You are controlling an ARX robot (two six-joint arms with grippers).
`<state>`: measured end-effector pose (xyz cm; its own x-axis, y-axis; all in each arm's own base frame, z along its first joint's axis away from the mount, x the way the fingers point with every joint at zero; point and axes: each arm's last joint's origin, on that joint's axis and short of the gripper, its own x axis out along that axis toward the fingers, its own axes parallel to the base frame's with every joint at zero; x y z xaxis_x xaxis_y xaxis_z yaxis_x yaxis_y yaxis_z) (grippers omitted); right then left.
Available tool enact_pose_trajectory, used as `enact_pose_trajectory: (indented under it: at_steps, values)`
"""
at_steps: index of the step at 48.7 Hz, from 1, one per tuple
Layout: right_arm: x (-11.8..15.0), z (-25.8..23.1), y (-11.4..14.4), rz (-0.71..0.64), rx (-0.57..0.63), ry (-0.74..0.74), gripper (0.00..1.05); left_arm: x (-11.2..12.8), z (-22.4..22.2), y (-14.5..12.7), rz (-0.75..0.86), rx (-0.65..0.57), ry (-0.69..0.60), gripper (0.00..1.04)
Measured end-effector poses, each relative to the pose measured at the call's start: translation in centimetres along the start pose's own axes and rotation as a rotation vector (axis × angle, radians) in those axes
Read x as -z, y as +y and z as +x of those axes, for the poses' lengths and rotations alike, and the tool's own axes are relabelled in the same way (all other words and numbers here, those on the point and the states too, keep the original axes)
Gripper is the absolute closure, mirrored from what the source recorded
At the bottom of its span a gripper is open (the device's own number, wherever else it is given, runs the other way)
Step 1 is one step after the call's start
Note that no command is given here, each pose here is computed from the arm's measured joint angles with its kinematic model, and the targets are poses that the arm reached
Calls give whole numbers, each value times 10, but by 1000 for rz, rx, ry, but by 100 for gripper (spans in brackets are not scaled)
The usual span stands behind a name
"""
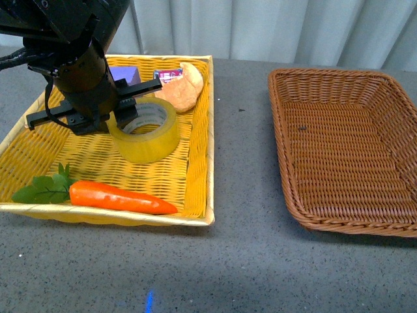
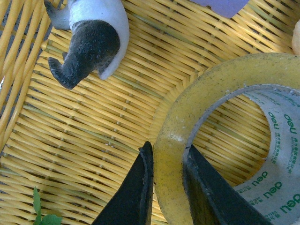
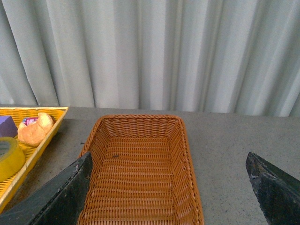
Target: Move tape to another basket
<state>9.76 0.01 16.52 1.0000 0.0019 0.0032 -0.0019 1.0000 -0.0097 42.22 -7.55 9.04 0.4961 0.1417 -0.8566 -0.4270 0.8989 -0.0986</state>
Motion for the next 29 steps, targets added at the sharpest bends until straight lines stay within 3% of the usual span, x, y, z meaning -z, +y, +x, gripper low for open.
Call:
enact_pose_trajectory:
  at_steps: [9, 17, 26, 29]
  values:
    - [0, 0, 0, 0, 0, 0, 9, -1, -5, -2, 59, 48, -55, 90]
    - [0, 0, 0, 0, 0, 0, 9, -16, -39, -11, 259, 249, -192, 90]
    - [0, 0, 0, 0, 0, 0, 9, -41, -89, -37, 701, 490, -390, 90]
    - [0, 0, 0, 0, 0, 0, 9, -41, -96, -46, 846, 554, -387, 90]
